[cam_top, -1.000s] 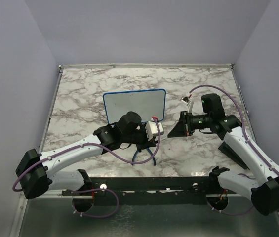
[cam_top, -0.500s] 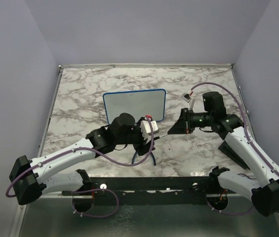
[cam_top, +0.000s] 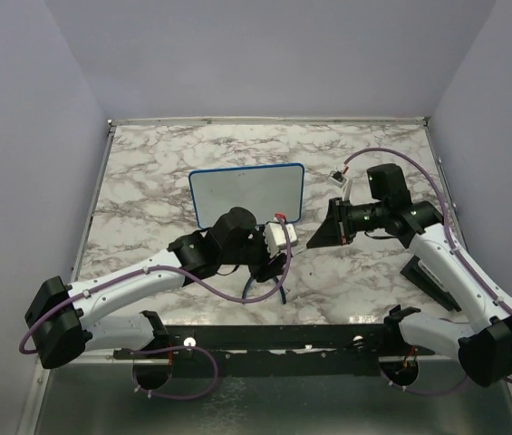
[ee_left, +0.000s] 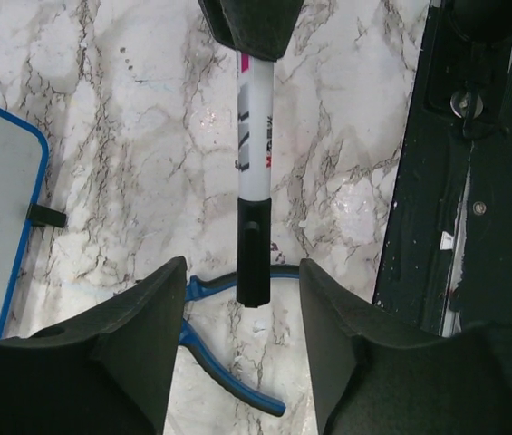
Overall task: Write a sentence on the whiteboard
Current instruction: Open the whiteboard marker.
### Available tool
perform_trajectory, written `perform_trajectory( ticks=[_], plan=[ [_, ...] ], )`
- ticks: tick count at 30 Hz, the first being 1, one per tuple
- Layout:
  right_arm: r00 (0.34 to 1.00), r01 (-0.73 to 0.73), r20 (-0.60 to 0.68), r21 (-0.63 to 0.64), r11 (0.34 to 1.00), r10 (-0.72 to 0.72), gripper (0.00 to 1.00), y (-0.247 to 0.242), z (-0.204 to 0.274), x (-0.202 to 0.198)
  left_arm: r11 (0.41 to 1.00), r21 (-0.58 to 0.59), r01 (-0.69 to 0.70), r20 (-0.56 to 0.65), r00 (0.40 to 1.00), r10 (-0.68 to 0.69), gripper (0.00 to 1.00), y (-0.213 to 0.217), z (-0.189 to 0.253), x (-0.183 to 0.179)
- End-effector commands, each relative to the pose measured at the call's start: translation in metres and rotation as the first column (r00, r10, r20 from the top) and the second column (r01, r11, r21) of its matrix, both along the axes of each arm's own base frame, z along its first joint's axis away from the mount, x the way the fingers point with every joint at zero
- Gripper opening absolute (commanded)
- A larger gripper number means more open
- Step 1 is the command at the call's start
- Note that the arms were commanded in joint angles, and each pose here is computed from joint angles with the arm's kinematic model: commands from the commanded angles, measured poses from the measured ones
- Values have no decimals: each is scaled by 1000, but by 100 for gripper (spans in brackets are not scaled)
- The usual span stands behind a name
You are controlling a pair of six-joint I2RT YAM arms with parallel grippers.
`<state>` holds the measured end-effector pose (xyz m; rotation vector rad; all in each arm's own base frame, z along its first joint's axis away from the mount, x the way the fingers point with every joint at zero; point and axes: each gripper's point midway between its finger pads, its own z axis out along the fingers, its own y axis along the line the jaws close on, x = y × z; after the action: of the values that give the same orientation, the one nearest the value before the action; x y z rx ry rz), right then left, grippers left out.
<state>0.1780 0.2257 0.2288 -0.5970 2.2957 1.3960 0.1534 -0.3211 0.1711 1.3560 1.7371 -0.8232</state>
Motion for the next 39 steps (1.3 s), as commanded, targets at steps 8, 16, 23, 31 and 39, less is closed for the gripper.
perform_trajectory(
  ticks=[8,16,23,31,39],
  plan=[
    [997,-73,-32,6,997,73,1,1,-1,-13,995,-72,69,-10,998,-70,37,-21,21,-6],
    [998,-69,-8,-16,998,68,1,-2,3,-11,996,-53,78,-23,997,-79,0,-21,11,-12],
    [999,-10,30,-69,998,12,1,-10,14,-9,998,-21,60,-17,998,-61,0,-6,-7,-21],
    [998,37,52,-166,985,-28,1,-24,11,-10,999,35,-1,17,1000,0,0,15,-23,-17],
    [993,82,105,-205,975,-61,1,-32,22,-4,998,64,-17,28,999,15,0,23,-28,-16]
  ],
)
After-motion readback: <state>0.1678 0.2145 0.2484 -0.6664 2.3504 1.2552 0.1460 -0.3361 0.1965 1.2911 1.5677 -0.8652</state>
